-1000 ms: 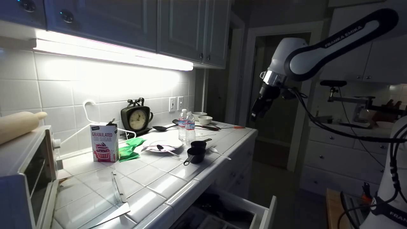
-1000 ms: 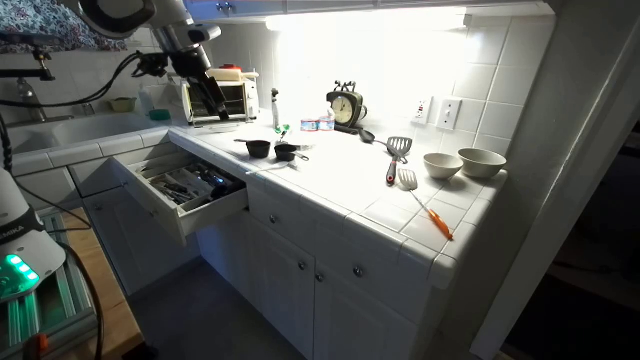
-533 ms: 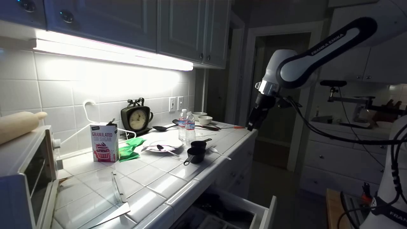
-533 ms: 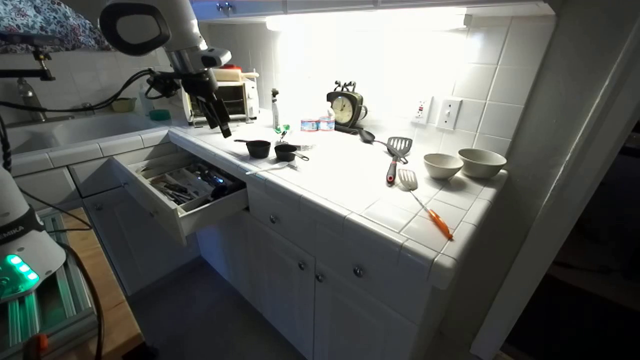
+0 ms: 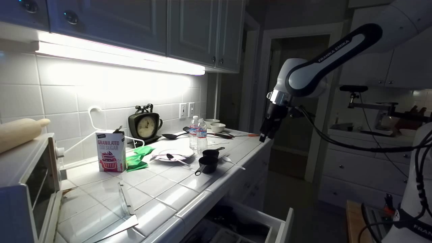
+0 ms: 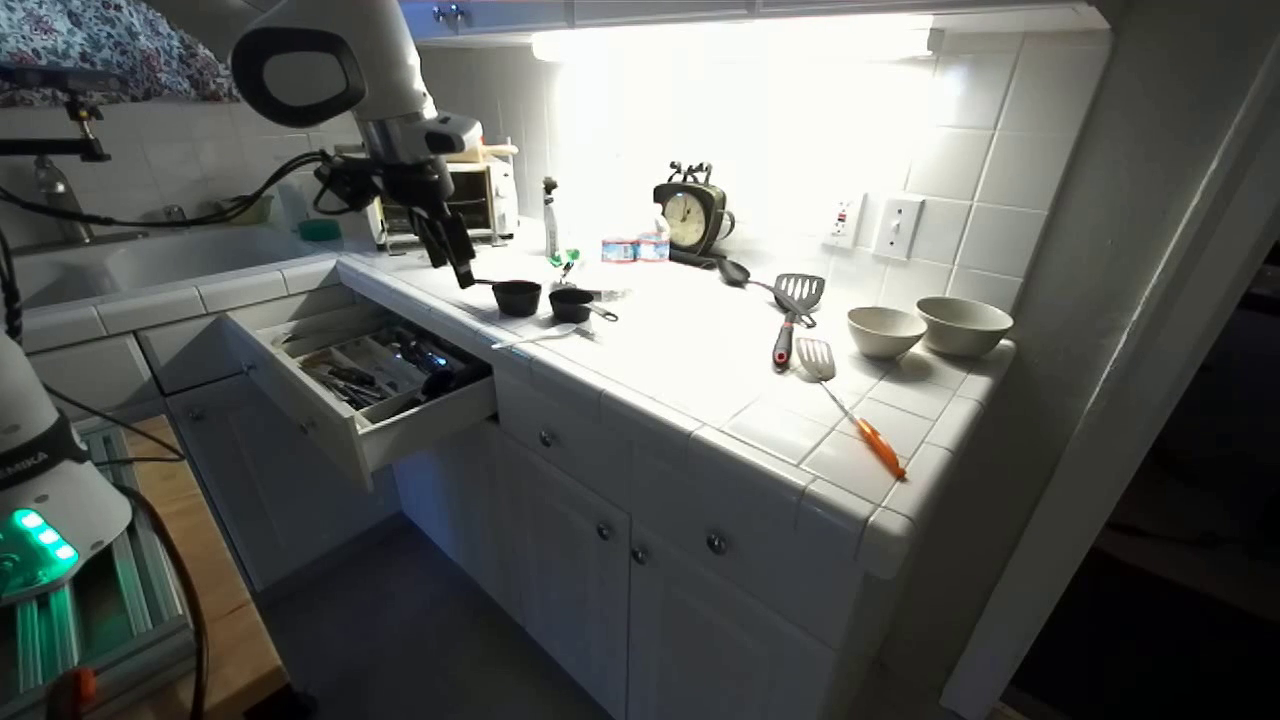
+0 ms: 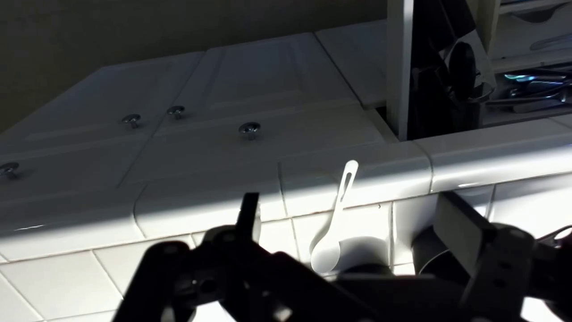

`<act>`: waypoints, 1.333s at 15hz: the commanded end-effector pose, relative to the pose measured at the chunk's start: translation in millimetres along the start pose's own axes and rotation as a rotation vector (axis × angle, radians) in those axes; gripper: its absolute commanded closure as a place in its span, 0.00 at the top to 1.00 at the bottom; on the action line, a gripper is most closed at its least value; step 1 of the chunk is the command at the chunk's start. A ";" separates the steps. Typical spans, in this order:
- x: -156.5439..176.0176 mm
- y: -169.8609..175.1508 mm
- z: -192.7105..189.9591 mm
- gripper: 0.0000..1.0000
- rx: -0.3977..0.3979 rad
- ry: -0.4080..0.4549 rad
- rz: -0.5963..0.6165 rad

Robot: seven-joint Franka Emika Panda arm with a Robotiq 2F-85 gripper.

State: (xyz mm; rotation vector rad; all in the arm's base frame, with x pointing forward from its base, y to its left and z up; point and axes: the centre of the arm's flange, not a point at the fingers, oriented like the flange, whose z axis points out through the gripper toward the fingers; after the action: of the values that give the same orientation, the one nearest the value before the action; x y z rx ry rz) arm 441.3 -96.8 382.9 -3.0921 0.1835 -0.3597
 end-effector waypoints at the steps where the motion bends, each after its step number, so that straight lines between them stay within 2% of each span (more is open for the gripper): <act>1: 0.6 0.1 0.4 1.00 0.000 -0.001 0.000; 2: 0.6 0.1 0.6 1.00 0.000 -0.001 0.000; 3: 10.1 0.2 8.0 1.00 -0.030 -0.027 0.048; 4: 16.7 0.9 15.8 1.00 -0.038 -0.010 0.083; 7: 24.6 -0.5 30.7 1.00 -0.023 -0.053 0.135; 10: 35.4 -3.6 48.0 1.00 0.003 -0.080 0.119; 20: 74.1 -9.6 106.4 1.00 -0.024 -0.101 0.071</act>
State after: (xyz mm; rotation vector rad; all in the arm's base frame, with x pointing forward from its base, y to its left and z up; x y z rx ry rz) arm 514.8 -94.6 313.0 -3.1142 0.3109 -0.1942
